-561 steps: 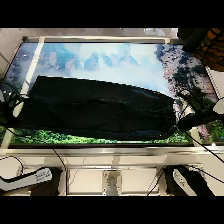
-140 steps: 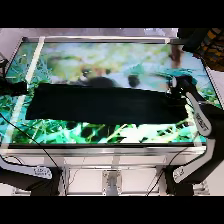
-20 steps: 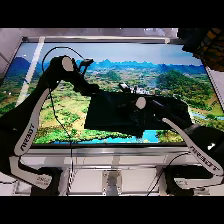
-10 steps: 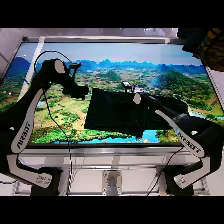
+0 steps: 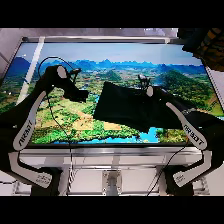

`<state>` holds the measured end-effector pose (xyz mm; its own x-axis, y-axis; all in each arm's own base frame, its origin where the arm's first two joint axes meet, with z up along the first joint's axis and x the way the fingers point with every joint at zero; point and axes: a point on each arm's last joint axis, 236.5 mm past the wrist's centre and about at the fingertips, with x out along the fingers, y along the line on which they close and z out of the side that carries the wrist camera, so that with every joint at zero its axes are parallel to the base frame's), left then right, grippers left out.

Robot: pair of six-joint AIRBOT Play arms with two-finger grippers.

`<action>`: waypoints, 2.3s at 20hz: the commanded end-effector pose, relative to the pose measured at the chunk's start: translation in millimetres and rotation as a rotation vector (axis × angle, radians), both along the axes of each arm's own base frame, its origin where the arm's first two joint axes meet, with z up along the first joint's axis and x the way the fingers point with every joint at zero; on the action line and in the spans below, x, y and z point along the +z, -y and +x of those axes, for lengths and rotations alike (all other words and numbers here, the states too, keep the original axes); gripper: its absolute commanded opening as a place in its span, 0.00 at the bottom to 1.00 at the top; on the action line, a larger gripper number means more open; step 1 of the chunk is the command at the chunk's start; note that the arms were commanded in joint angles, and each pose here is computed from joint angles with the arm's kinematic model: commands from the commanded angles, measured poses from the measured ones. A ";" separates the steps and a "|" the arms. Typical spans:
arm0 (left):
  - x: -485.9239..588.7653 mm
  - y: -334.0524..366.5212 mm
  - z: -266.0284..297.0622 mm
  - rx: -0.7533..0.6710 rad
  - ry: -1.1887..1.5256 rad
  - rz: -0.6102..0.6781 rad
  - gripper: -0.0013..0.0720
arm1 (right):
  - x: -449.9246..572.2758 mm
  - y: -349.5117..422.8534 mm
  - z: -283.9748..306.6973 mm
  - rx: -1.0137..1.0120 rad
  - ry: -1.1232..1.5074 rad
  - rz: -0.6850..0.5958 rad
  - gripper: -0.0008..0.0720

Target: Fold the clothes and pants, and hang the long-sleeved shirts on hangers.

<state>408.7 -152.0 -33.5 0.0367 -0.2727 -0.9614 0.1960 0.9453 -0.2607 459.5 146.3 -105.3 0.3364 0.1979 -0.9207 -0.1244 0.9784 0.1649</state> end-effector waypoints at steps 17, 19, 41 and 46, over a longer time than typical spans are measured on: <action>-42.0 88.5 48.3 0.042 0.063 -0.414 0.80 | 66.2 151.1 20.0 -0.063 -0.072 -0.319 0.03; -49.0 92.9 48.1 0.051 0.047 -0.436 0.80 | 66.2 151.1 19.4 -0.048 -0.073 -0.324 0.03; 29.2 16.3 -1.4 0.048 -0.134 -0.470 0.03 | 117.8 151.8 3.8 -0.041 -0.033 -0.319 0.03; 152.7 -68.2 -50.2 0.121 0.005 -0.449 0.03 | 121.5 134.8 -4.1 -0.025 -0.051 -0.248 0.03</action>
<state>400.0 -122.7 62.4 0.0650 -0.6729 -0.7368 0.1065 0.7389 -0.6654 461.6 0.8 13.7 0.3057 -0.0901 -0.9479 -0.0904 0.9883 -0.1231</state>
